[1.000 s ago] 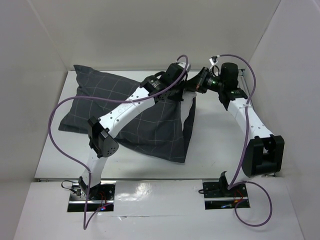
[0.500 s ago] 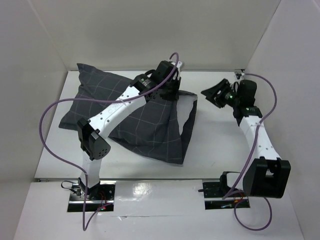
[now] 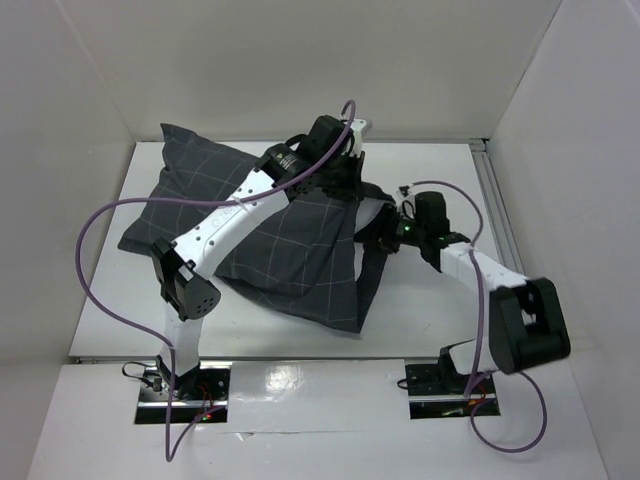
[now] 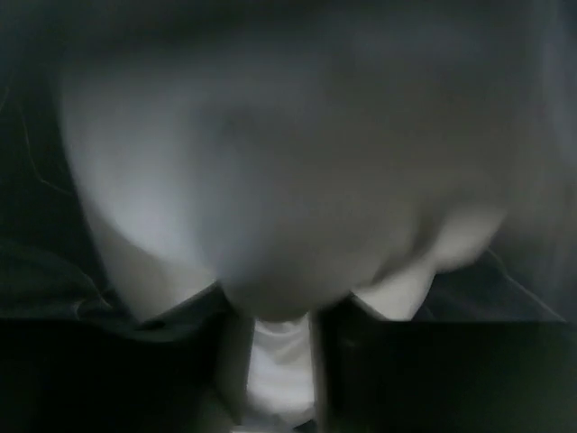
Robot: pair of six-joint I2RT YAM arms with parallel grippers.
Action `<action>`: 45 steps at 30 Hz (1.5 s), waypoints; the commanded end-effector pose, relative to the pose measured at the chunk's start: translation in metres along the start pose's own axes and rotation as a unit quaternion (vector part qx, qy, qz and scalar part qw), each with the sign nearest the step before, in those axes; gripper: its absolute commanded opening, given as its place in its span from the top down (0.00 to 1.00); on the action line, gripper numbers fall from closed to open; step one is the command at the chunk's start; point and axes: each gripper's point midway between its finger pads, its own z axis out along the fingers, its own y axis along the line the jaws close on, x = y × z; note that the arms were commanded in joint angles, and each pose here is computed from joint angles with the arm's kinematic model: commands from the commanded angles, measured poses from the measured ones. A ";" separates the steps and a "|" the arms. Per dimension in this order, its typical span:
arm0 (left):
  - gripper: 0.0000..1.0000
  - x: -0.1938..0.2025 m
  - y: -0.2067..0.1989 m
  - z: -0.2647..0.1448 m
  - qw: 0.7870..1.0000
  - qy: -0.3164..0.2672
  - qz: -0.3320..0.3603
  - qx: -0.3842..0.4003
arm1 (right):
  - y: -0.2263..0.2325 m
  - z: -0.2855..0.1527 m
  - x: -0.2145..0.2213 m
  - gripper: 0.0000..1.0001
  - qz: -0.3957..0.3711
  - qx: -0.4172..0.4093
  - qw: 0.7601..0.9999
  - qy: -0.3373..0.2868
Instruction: Put the pillow into the pillowcase
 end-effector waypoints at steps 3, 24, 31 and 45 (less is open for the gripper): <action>1.00 -0.033 -0.069 -0.043 0.991 -0.047 0.021 0.122 | 0.081 0.032 -0.044 1.00 -0.057 -0.149 0.987 -0.022; 1.00 -0.090 -0.171 -0.132 0.901 -0.101 -0.012 0.422 | 0.075 0.082 -0.022 1.00 0.020 -0.153 0.986 -0.065; 0.41 -0.085 -0.139 -0.106 0.926 -0.102 -0.009 0.363 | 0.037 0.066 -0.037 0.85 0.038 -0.086 0.993 -0.072; 0.08 -0.074 0.230 -0.160 0.952 -0.161 -0.181 -0.189 | -0.073 -0.108 -0.112 0.14 0.017 0.259 0.948 -0.183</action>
